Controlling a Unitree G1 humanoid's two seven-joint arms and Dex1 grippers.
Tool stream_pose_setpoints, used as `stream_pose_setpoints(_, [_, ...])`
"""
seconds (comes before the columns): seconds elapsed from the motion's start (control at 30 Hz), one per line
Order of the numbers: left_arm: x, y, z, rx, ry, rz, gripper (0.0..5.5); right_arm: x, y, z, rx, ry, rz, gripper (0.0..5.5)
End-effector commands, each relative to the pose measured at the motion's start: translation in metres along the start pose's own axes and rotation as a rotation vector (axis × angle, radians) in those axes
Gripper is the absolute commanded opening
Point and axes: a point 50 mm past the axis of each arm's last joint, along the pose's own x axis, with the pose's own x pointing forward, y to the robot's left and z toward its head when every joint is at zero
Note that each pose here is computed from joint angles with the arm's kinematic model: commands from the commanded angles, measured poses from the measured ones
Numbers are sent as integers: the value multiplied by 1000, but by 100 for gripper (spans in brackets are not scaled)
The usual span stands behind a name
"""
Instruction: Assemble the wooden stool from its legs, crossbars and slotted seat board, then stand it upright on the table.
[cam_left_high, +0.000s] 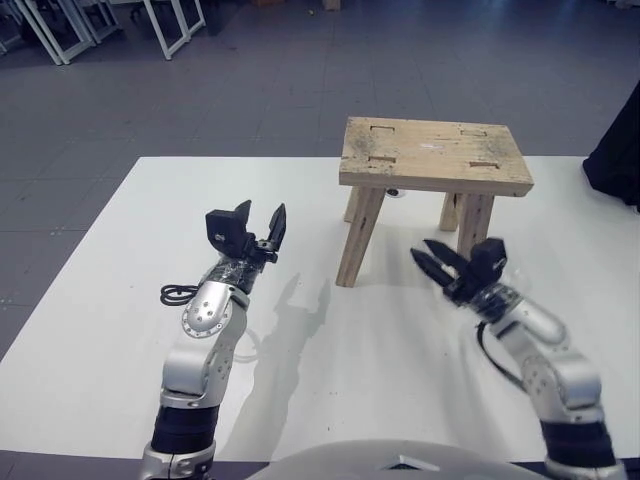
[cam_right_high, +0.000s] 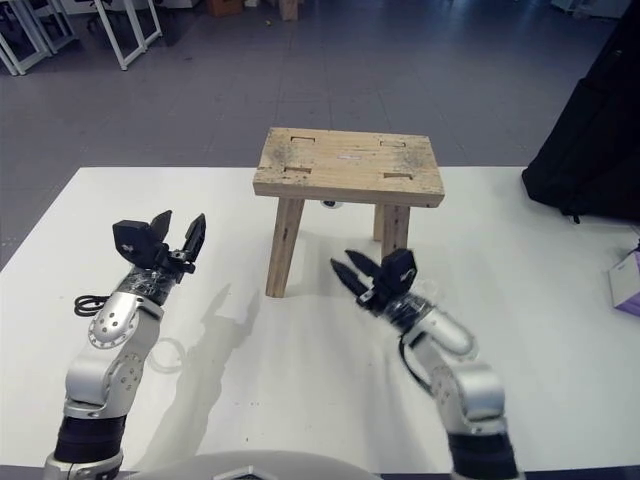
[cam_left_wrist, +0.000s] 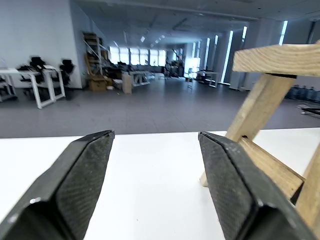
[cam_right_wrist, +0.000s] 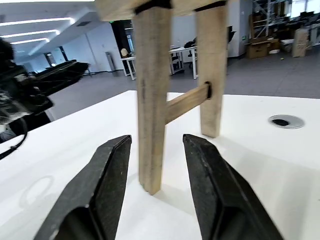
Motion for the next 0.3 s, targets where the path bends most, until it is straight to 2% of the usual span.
stream_pose_setpoints(0.03, [-2,-4,-2,32,-27,26,312,-49,-1,19,192,101,201,249])
stream_pose_setpoints(0.13, [-1,3,-5,71,-26,66,312,-67,-67,46,47,55,-94,305])
stream_pose_setpoints(0.23, [3,8,-8,79,-17,100,312,-62,-93,51,-88,14,-251,358])
stream_pose_setpoints(0.3, [5,9,-11,81,-14,103,312,-42,-99,47,-165,-51,-352,392])
